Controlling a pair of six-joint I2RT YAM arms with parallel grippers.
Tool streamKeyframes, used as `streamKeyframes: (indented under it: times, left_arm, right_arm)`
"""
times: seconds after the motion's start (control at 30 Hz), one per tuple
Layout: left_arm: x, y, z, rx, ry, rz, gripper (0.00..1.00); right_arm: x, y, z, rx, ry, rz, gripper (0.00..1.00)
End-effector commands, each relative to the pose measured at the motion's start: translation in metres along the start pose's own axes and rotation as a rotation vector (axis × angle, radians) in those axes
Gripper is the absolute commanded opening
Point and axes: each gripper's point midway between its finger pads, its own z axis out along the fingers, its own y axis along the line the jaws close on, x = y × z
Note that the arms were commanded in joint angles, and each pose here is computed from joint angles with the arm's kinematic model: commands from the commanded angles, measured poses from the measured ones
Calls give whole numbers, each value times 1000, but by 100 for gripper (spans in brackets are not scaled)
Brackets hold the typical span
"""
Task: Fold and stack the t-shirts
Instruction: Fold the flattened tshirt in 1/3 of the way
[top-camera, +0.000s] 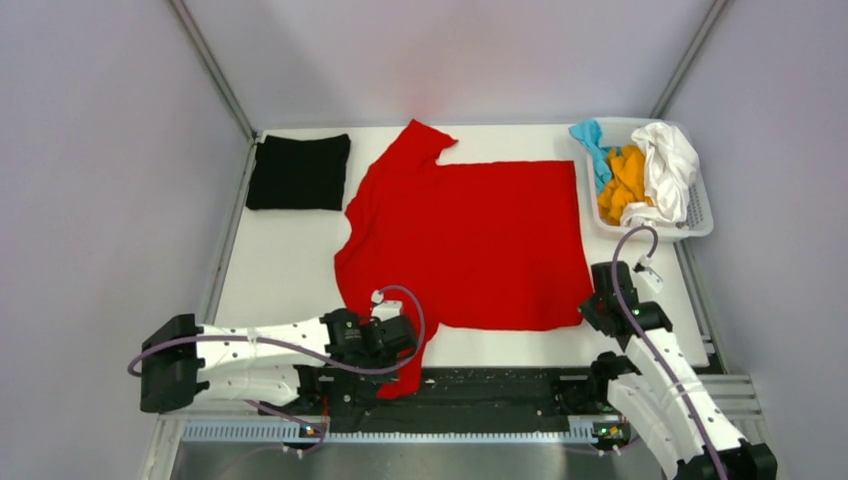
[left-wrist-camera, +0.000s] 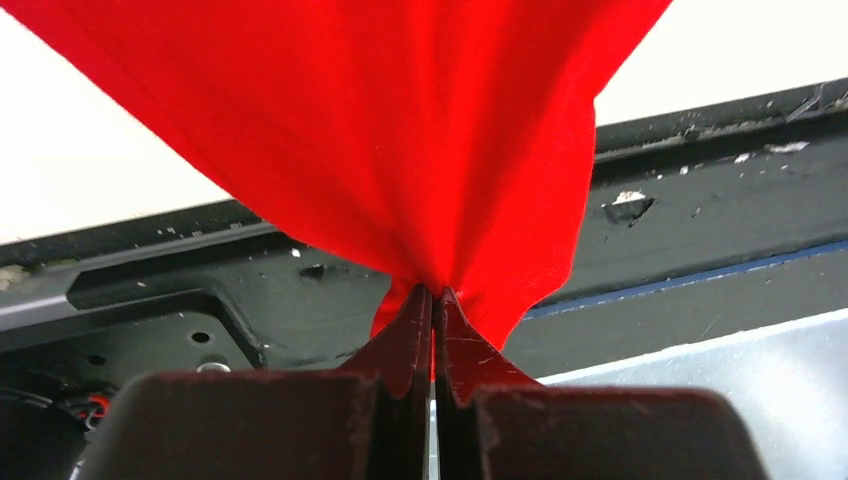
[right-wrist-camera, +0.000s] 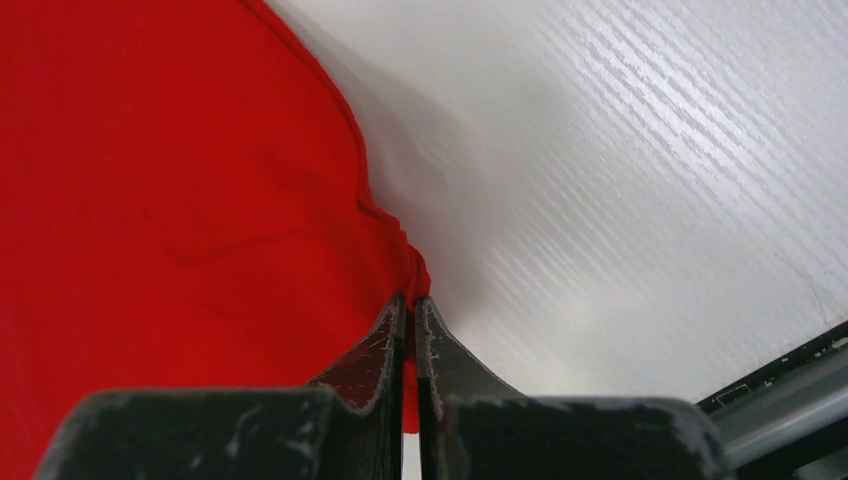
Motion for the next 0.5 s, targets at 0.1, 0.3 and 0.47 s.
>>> streamKeyframes:
  times: [0.1,0.3,0.47]
  left_arm:
    - [3,-2,0,-10,-19,-23,0]
    - [-54,-36,-16,86,-198,21,0]
    - [-119,-42,-31,130,-302,-5,0]
  right_arm:
    - [8,0,-14,-35,32,44,0]
    - [2,11,-9,-46,22,-11,0]
    - [-15,24,-7,-20,-7,-56,0]
